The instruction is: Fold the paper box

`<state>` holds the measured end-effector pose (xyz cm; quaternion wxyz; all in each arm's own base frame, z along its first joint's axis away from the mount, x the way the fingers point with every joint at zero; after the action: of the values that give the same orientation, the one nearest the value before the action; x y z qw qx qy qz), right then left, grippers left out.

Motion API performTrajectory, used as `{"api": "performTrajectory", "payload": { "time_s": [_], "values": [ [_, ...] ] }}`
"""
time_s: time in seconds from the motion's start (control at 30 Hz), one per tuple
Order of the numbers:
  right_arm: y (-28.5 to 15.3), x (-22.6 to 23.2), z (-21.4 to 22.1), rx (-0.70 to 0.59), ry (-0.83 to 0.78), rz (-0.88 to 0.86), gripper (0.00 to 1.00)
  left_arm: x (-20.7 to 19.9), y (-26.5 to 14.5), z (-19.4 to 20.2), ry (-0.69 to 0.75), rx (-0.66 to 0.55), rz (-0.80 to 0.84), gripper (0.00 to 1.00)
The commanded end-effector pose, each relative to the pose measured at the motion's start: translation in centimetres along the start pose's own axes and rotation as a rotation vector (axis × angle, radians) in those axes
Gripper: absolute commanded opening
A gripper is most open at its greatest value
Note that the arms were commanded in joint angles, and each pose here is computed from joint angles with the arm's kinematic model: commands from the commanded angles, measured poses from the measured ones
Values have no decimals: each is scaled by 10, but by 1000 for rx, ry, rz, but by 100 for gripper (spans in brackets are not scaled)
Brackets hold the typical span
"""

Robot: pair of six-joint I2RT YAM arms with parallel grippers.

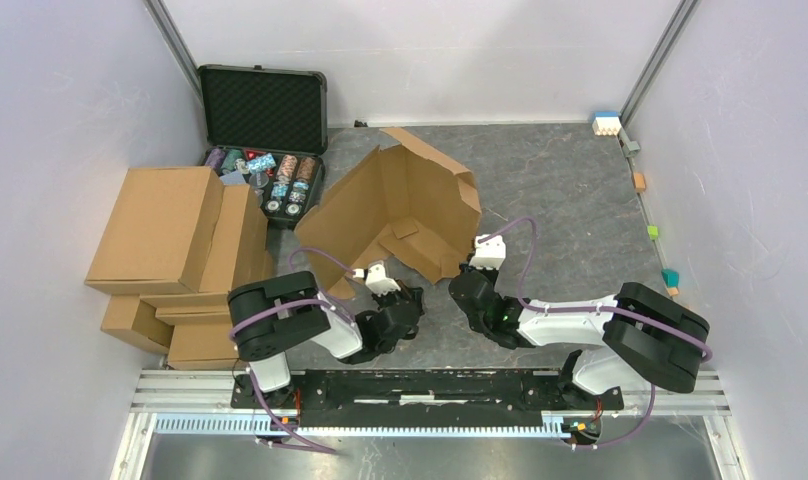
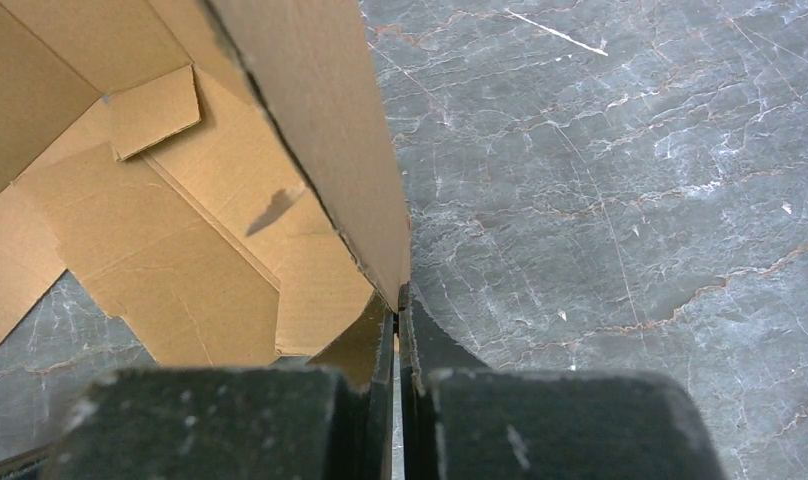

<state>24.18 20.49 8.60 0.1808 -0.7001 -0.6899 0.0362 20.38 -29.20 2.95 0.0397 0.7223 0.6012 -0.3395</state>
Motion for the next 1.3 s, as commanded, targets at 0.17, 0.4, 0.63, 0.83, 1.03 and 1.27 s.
{"api": "performTrajectory", "payload": {
  "time_s": [0.17, 0.4, 0.63, 0.83, 1.03, 1.27],
  "values": [
    [-1, 7, -9, -33, 35, -50, 0, -6, 20, -21, -25, -120, 88, 2],
    [0, 6, -8, -33, 42, -55, 0, -18, 23, -26, 70, -125, 113, 2],
    [2, 4, -7, -31, 36, -43, 0, -30, 29, -21, 196, -85, 136, 2],
    [5, 5, -13, -46, 65, -27, 0, -17, 21, -14, 186, -29, 120, 8],
    [7, 3, -13, -46, 91, 9, 0, -8, 9, -7, 114, 38, 142, 36],
    [7, 2, -8, -33, 93, 10, 0, -1, -5, -18, 60, 25, 143, 63]
  ]
}}
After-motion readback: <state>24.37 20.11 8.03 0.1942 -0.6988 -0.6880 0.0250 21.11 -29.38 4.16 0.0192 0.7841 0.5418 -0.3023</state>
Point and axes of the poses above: each gripper's point midway between its finger pads, its own y axis out along the fingers, its own x axis along the line the jaws close on, z = x × y, the point moved 3 cm from there along -y, back along the fingers, and after that the axes turned 5 degrees about y, right-handed, at the moved point
